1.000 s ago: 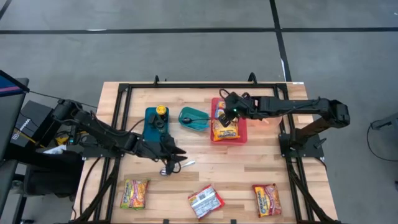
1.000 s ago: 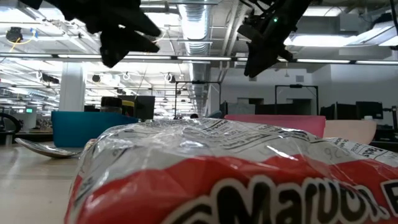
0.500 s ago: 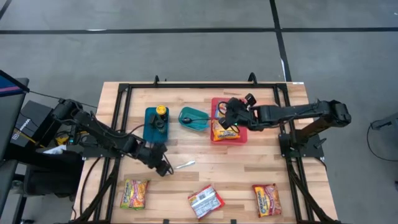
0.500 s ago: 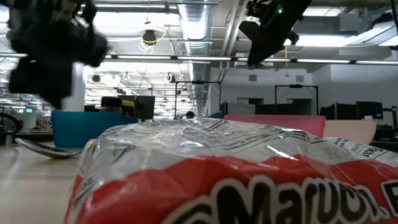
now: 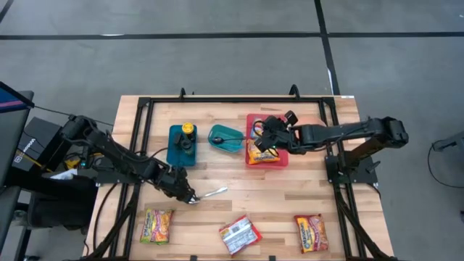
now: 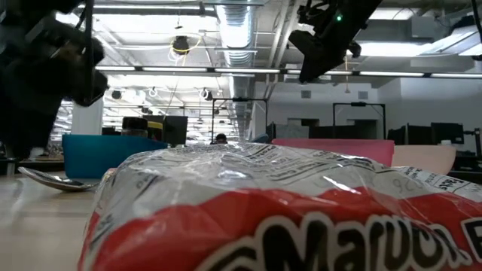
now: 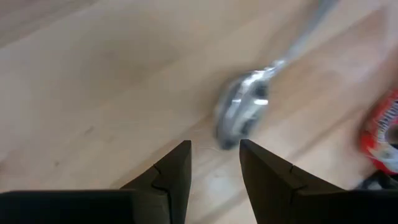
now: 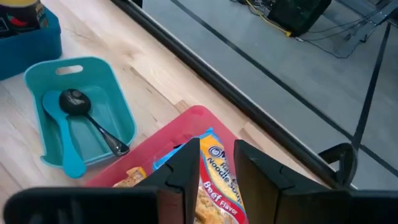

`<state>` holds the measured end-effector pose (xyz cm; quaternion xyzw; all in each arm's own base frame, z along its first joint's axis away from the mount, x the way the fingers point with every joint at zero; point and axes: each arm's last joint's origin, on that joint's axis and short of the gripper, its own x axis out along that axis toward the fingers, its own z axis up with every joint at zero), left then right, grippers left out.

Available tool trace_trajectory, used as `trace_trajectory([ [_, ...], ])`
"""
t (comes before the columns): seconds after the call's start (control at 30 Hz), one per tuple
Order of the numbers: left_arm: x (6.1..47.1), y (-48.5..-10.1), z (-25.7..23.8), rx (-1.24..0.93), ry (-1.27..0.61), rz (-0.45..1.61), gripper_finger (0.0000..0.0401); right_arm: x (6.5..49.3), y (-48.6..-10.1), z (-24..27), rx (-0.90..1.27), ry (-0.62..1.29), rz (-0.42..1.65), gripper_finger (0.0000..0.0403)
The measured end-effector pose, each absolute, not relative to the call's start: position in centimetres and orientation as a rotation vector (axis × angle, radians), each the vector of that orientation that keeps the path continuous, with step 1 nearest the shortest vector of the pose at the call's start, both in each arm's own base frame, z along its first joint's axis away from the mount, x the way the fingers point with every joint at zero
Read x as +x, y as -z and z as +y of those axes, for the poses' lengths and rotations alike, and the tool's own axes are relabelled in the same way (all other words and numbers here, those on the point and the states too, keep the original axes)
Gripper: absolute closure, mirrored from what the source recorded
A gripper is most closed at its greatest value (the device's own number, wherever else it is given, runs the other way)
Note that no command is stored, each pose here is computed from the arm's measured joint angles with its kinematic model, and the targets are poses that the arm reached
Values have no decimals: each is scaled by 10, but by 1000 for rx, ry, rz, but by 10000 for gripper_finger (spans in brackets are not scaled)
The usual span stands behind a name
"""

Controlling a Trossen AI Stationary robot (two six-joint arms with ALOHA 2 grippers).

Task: Pick & Place Food Item
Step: Put the silver spoon into the green bin

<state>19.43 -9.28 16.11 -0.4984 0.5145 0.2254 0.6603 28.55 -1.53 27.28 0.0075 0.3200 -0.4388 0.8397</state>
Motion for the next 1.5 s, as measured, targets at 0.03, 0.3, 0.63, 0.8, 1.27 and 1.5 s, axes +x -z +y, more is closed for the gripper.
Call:
trace_trajectory([
  [0.03,192,-157,-93,-1141,-512,1169,270,286,-271,-15,21,922,676,310],
  [0.3,189,-140,-94,-1244,-408,1071,270,285,-262,-15,39,897,680,310],
  [0.63,181,-123,-89,-1342,-386,1012,270,286,-262,-14,48,884,684,310],
  [0.8,183,-125,-91,-1367,-350,991,270,286,-262,-14,47,884,685,310],
  [1.27,184,-126,-93,-1391,-346,976,270,286,-262,-14,47,884,686,310],
  [1.5,183,-126,-95,-1385,-354,959,270,286,-262,-14,48,883,684,310],
])
